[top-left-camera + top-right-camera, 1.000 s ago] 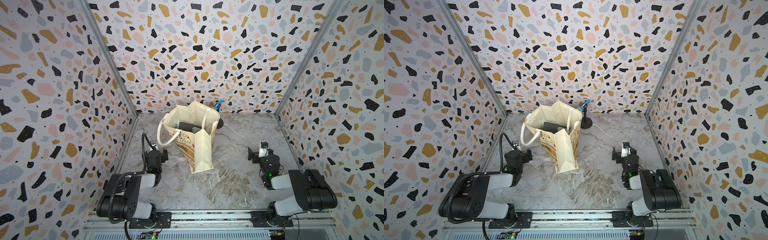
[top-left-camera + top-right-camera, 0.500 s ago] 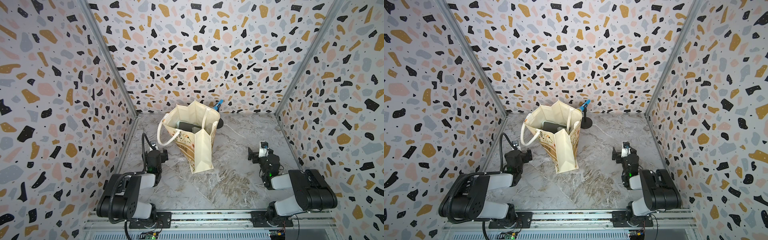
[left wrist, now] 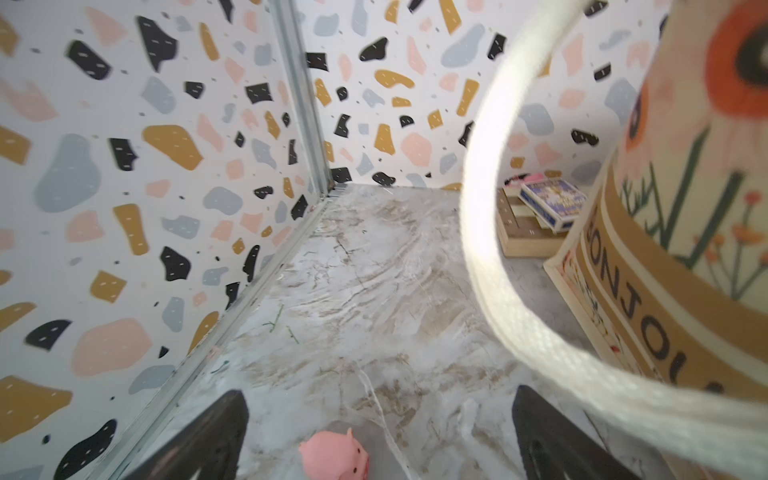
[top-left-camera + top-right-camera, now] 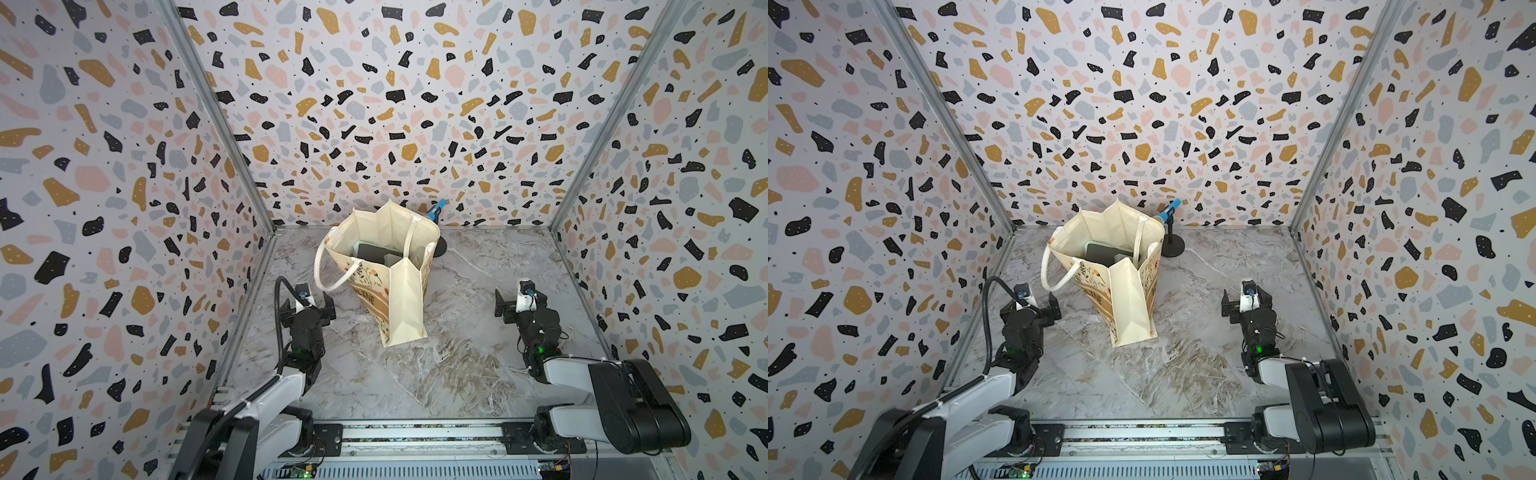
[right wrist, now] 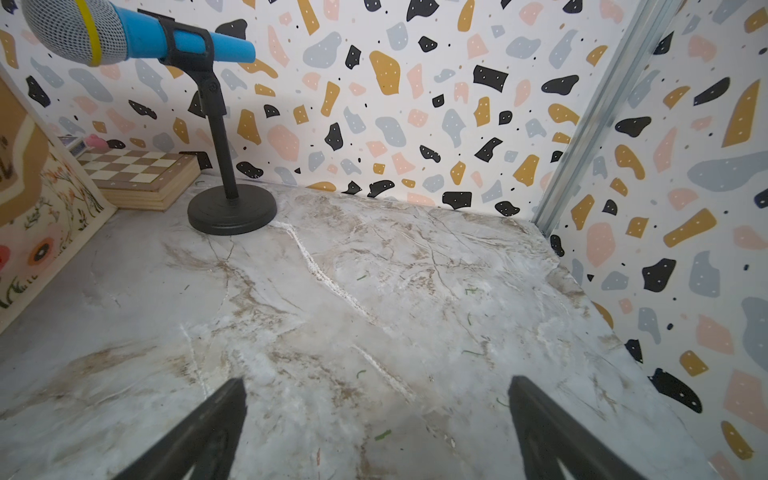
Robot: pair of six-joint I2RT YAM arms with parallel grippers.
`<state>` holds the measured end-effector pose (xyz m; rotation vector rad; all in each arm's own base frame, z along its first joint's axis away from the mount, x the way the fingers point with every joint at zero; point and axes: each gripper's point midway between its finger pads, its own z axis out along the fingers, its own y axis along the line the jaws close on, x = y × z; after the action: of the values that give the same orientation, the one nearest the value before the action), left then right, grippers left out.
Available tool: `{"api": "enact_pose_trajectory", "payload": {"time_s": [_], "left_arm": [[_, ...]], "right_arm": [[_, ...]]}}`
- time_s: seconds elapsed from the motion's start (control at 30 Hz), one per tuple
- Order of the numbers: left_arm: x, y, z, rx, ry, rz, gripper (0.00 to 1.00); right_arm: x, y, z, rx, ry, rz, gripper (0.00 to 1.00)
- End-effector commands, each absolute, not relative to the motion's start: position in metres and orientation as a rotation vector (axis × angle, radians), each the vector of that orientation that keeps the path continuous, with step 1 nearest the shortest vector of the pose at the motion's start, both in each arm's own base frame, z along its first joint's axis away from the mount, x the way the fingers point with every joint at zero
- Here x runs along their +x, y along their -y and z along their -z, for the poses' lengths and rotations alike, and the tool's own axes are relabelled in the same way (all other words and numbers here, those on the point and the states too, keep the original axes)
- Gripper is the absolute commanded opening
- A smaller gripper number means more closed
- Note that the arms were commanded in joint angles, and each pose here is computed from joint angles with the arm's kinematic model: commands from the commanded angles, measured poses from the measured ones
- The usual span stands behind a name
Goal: Take out the pencil case from the canvas bag
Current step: Pick up the canvas bag from the center of the board.
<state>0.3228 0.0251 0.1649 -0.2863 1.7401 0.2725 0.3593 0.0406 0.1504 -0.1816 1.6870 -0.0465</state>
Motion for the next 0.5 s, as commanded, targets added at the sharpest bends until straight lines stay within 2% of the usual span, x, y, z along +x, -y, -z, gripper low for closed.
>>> {"api": "enact_pose_trajectory", "payload": {"time_s": [0.0, 0.2, 0.37, 0.47], "left_arm": [[0.301, -0.054, -0.166, -0.527, -1.757, -0.355, 0.99], [0.262, -0.088, -0.172, -0.903, -1.774, -0.503, 0.99], [0.258, -0.089, -0.183, -0.917, -1.786, -0.508, 0.99], [0.253, -0.088, -0.186, -0.938, -1.802, -0.491, 0.99]], "right_arm": [[0.362, -0.047, -0.168, -0.217, -1.67, 0.055, 0.99], [0.355, -0.035, -0.204, -0.003, -1.583, -0.063, 0.99], [0.365, 0.012, -0.186, 0.532, -1.737, -0.119, 1.0], [0.371, 0.003, -0.192, 0.509, -1.746, -0.213, 1.0]]}}
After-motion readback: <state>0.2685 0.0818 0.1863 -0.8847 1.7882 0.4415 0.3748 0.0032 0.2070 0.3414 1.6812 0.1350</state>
